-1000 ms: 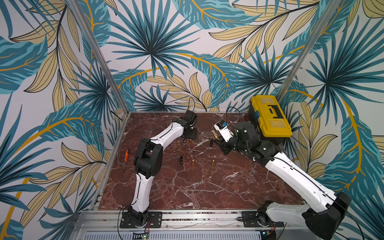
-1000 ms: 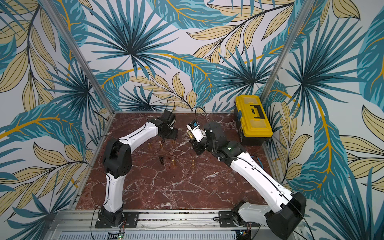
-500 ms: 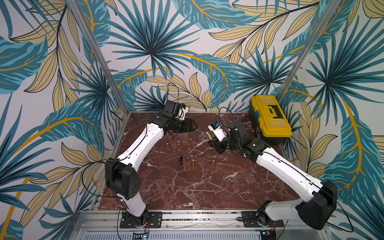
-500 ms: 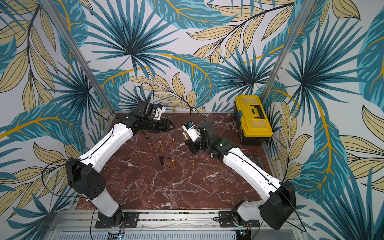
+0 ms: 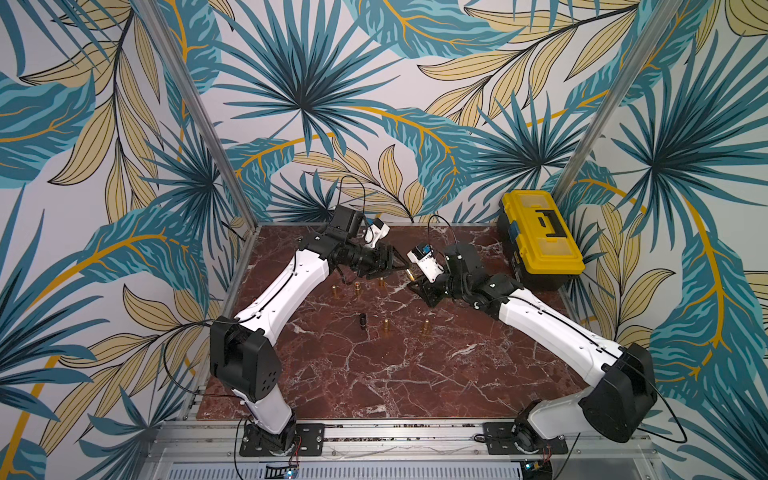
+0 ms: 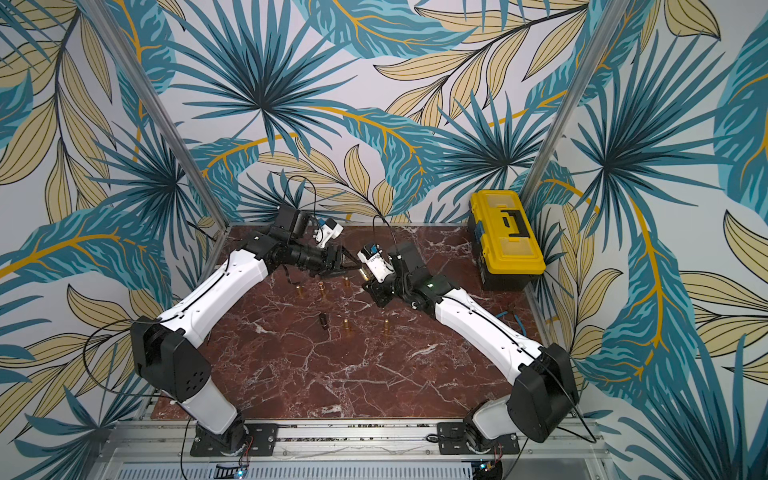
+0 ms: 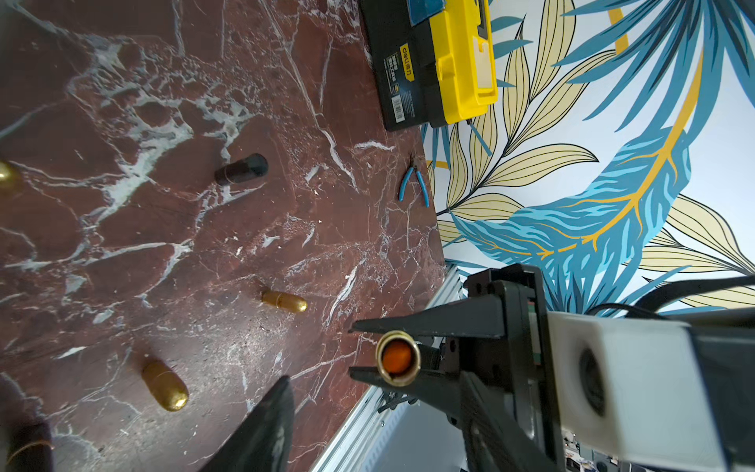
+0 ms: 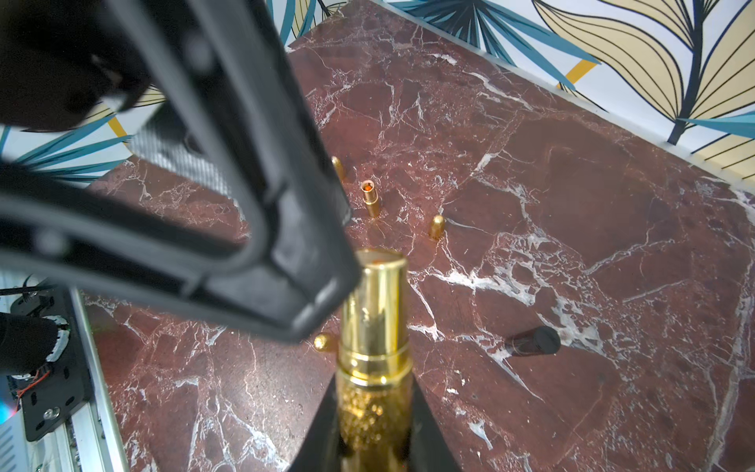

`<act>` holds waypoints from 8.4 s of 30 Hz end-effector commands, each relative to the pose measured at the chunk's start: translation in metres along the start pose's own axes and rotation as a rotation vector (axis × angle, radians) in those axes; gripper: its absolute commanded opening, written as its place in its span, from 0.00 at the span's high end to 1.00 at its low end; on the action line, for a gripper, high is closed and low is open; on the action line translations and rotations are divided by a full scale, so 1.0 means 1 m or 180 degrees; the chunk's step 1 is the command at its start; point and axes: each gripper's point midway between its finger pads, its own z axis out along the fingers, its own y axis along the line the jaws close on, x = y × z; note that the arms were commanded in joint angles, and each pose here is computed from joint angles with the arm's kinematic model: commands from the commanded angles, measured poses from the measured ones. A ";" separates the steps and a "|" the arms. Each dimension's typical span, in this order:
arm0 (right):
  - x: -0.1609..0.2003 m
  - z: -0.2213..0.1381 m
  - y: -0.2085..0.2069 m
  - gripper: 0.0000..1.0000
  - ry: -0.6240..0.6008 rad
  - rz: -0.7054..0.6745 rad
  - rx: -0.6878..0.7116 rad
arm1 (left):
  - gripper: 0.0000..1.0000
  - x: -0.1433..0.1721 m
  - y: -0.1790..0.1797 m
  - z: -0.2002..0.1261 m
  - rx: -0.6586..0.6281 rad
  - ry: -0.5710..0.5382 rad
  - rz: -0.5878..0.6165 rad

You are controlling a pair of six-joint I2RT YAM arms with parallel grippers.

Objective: Open the lipstick cap
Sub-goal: Place the lipstick at the center of the board, then pick up the cover from the center of the board.

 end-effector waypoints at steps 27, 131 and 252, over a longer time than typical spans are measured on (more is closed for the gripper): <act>-0.004 0.020 0.013 0.97 0.0020 0.0036 -0.0189 | 0.53 -0.007 -0.008 0.015 0.0035 0.0052 0.0106; 0.016 -0.052 -0.028 0.47 -0.0049 0.0137 0.0846 | 0.47 -0.068 0.145 0.115 -0.2113 -0.0770 0.1247; 0.001 -0.107 -0.020 0.51 -0.0199 -0.0185 0.0949 | 0.81 -0.042 -0.054 -0.010 -0.0312 -0.0522 0.0760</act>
